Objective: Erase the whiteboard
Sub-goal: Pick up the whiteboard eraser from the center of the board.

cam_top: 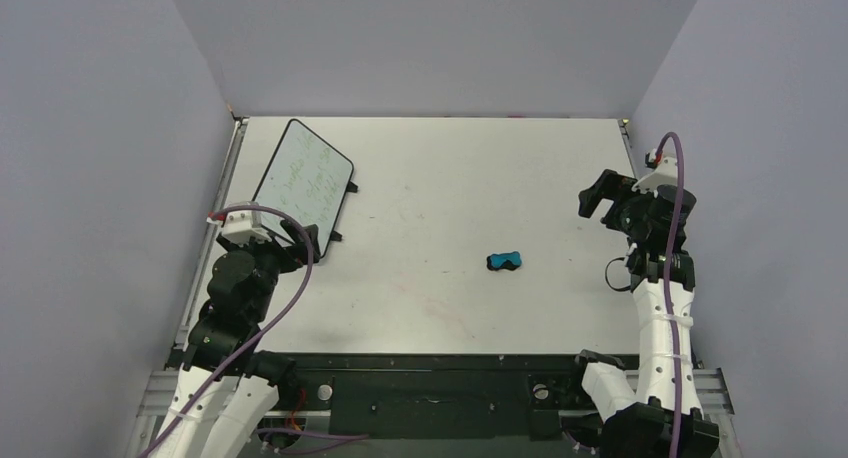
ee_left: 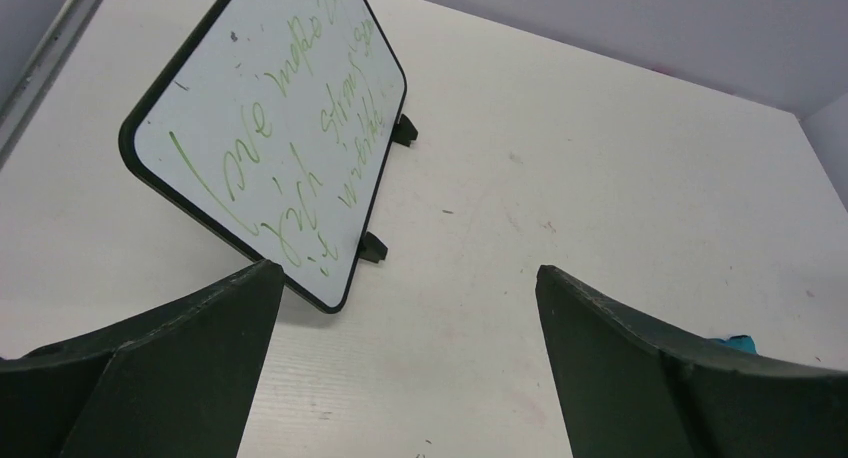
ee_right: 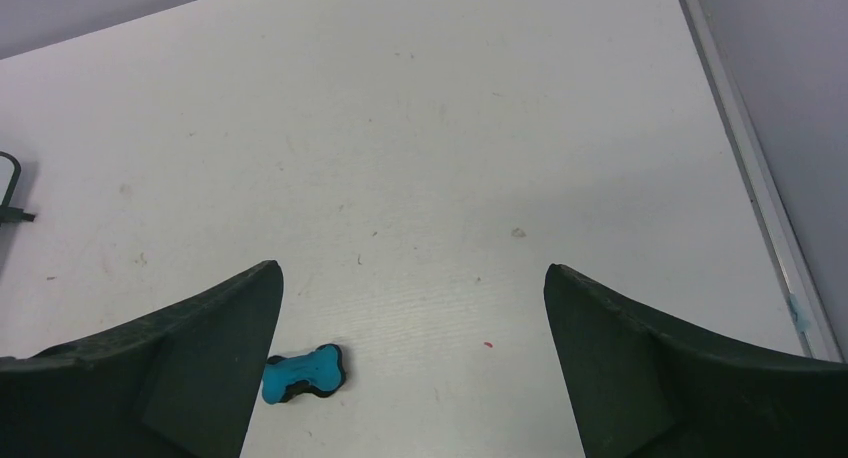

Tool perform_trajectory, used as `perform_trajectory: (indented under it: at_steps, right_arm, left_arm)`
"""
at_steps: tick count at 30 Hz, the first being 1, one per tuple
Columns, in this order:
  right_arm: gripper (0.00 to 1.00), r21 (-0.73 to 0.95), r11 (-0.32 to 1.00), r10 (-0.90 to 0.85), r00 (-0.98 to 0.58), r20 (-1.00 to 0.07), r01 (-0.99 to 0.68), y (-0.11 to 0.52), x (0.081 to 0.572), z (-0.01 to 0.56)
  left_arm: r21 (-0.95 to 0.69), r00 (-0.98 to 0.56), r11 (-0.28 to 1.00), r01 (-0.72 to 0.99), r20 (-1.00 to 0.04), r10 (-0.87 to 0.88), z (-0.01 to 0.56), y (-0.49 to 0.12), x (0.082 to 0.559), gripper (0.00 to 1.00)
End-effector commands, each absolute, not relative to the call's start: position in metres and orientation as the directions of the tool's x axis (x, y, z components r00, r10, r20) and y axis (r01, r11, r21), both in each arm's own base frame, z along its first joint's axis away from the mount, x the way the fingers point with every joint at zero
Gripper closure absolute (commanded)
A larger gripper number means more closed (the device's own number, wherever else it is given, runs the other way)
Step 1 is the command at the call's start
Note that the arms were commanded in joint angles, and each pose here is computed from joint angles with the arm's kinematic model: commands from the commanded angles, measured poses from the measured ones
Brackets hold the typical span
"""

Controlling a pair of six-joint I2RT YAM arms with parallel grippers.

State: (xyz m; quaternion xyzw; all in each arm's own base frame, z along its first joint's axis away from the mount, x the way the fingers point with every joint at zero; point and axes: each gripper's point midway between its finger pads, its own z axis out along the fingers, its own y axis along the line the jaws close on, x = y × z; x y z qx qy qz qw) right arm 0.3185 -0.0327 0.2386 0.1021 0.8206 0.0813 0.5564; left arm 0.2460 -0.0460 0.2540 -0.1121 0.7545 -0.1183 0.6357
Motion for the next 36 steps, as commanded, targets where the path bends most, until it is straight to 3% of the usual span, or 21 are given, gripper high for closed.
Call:
perform_trajectory:
  at_steps: [1, 7, 11, 19, 26, 28, 31, 34, 36]
  right_arm:
    - [0.0, 0.274, 0.962, 0.258, -0.347, -0.902, 0.003, -0.022, 0.315, 0.243]
    - [0.0, 0.202, 0.879, 0.034, -0.365, -0.93, -0.432, 0.041, 0.299, 0.234]
    - [0.0, 0.183, 0.803, -0.084, -0.412, -0.907, -0.568, 0.073, 0.29, 0.213]
    - [0.0, 0.162, 0.817, -0.168, -0.497, -0.851, -0.554, 0.107, 0.302, 0.179]
    - [0.02, 0.067, 0.944, -0.156, -0.616, -0.772, -0.324, 0.095, 0.328, 0.137]
    - [0.04, 0.014, 0.944, -0.211, -0.636, -0.743, -0.33, 0.097, 0.332, 0.127]
    - [0.08, -0.078, 0.841, -0.44, -0.594, -0.673, -0.535, 0.12, 0.319, 0.118]
    - [0.16, -0.127, 0.604, -0.714, -0.464, -0.524, -0.787, 0.122, 0.298, 0.103]
    - [0.21, -0.119, 0.467, -0.792, -0.355, -0.496, -0.876, 0.121, 0.294, 0.102]
  left_arm:
    - [-0.379, -0.203, 0.925, 0.039, -0.909, -0.364, 0.255, -0.06, 0.238, 0.03]
    - [-0.445, -0.278, 0.896, 0.008, -0.861, -0.425, 0.241, -0.065, 0.229, 0.03]
    - [-0.49, -0.318, 0.871, -0.037, -0.82, -0.475, 0.223, -0.065, 0.225, 0.03]
    - [-0.584, -0.382, 0.811, -0.031, -0.743, -0.549, 0.192, -0.086, 0.23, 0.06]
    - [-0.62, -0.39, 0.771, -0.143, -0.681, -0.62, 0.167, -0.081, 0.232, 0.06]
    - [-0.626, -0.386, 0.764, -0.156, -0.673, -0.63, 0.162, -0.079, 0.23, 0.05]
    - [-0.619, -0.385, 0.769, -0.163, -0.678, -0.627, 0.157, -0.077, 0.229, 0.05]
    - [-0.599, -0.391, 0.783, -0.169, -0.688, -0.611, 0.154, -0.075, 0.229, 0.05]
    - [-0.585, -0.395, 0.793, -0.171, -0.697, -0.599, 0.154, -0.074, 0.23, 0.05]
